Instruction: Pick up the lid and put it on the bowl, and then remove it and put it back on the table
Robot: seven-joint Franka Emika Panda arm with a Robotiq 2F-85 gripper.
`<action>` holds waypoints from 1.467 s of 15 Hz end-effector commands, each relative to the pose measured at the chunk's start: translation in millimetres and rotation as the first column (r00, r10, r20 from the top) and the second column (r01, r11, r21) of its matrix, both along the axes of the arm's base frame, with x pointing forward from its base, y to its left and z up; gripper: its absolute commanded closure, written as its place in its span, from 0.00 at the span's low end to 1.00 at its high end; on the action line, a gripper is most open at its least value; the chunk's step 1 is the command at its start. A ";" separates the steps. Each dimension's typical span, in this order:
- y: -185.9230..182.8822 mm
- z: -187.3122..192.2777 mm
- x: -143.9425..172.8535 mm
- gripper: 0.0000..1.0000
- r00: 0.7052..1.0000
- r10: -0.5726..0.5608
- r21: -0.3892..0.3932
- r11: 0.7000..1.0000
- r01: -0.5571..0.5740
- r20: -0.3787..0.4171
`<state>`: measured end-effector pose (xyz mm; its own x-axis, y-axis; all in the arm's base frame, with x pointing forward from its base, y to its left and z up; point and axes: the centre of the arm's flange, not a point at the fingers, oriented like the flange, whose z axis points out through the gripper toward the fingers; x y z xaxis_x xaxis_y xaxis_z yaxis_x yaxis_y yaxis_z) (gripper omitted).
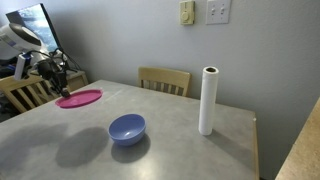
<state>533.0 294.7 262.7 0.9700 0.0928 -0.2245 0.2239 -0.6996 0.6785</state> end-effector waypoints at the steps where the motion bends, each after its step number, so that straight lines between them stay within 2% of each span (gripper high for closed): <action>1: -40.8 36.3 9.8 0.97 0.997 0.070 0.054 0.996 -0.072 0.031; 6: -109.2 80.8 38.3 0.97 0.992 0.058 0.246 0.965 -0.085 0.114; 10: -150.2 96.3 46.0 0.97 0.991 0.025 0.335 0.940 -0.069 0.133; 16: -181.9 68.3 47.3 0.97 0.999 0.007 0.354 0.935 -0.022 0.044; 22: -206.5 47.0 43.2 0.97 1.000 -0.016 0.306 0.952 0.011 0.012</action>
